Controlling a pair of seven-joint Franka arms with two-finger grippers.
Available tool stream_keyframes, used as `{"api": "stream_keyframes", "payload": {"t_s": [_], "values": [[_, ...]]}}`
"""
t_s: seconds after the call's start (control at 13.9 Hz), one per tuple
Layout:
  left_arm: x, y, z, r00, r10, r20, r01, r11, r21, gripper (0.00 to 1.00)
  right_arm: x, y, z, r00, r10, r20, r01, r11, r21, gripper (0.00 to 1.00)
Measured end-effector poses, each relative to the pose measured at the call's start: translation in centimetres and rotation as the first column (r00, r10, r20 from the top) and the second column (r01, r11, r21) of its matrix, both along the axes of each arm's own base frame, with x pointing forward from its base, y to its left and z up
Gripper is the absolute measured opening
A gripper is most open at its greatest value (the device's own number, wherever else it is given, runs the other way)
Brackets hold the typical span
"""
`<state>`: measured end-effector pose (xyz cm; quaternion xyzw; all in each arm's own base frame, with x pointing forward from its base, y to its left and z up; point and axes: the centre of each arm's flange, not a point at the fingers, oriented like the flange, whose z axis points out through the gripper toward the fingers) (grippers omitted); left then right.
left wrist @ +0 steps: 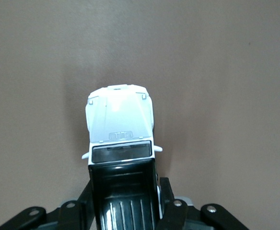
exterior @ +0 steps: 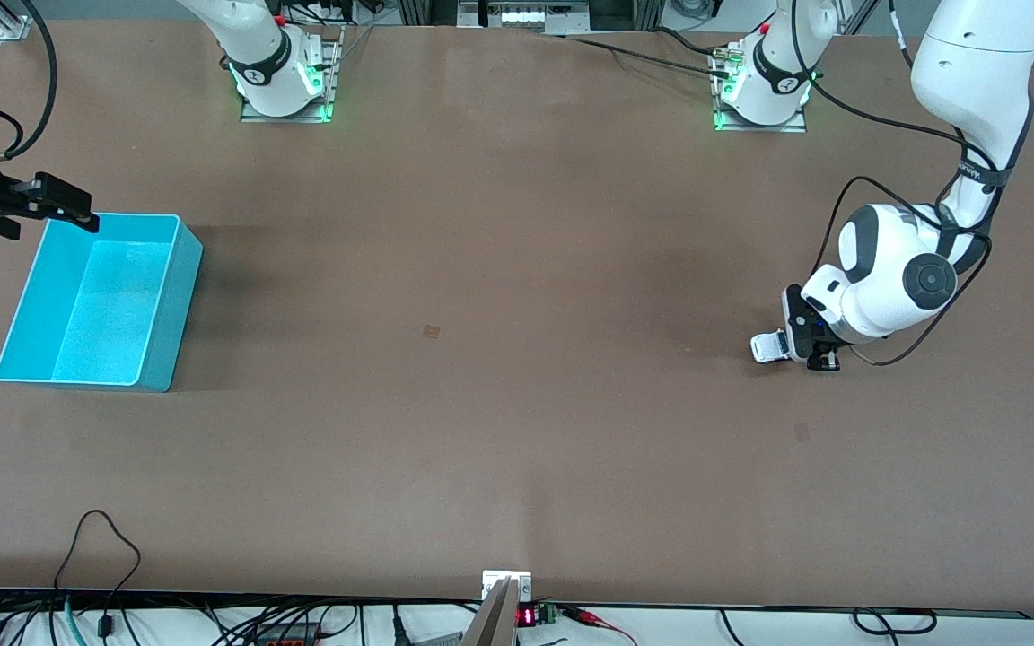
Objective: Wind and store white jeep toy
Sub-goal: 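Press the jeep down and drag it backward with the left gripper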
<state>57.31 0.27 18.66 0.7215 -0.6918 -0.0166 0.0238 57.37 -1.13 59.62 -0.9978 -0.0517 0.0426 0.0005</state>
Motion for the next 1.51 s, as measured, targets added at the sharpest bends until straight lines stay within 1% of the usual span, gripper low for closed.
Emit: {"api": "stream_keyframes", "payload": {"t_s": [0.22, 1.15, 1.51], "values": [[0.09, -0.27, 0.07, 0.999, -0.043, 0.007, 0.043, 0.999, 0.023, 0.55, 0.0, -0.05, 0.0, 1.0, -0.001, 0.0, 0.001, 1.0, 0.0, 1.0], [0.1, -0.2, -0.03, 0.999, -0.052, 0.009, 0.052, 0.998, 0.022, 0.55, -0.01, -0.4, 0.0, 1.0, -0.007, 0.0, 0.007, 1.0, 0.0, 1.0], [0.11, 0.0, -0.03, 0.994, -0.105, 0.009, 0.105, 0.994, 0.02, 0.55, -0.02, -0.64, 0.0, 1.0, -0.011, 0.0, 0.011, 1.0, 0.0, 1.0]]}}
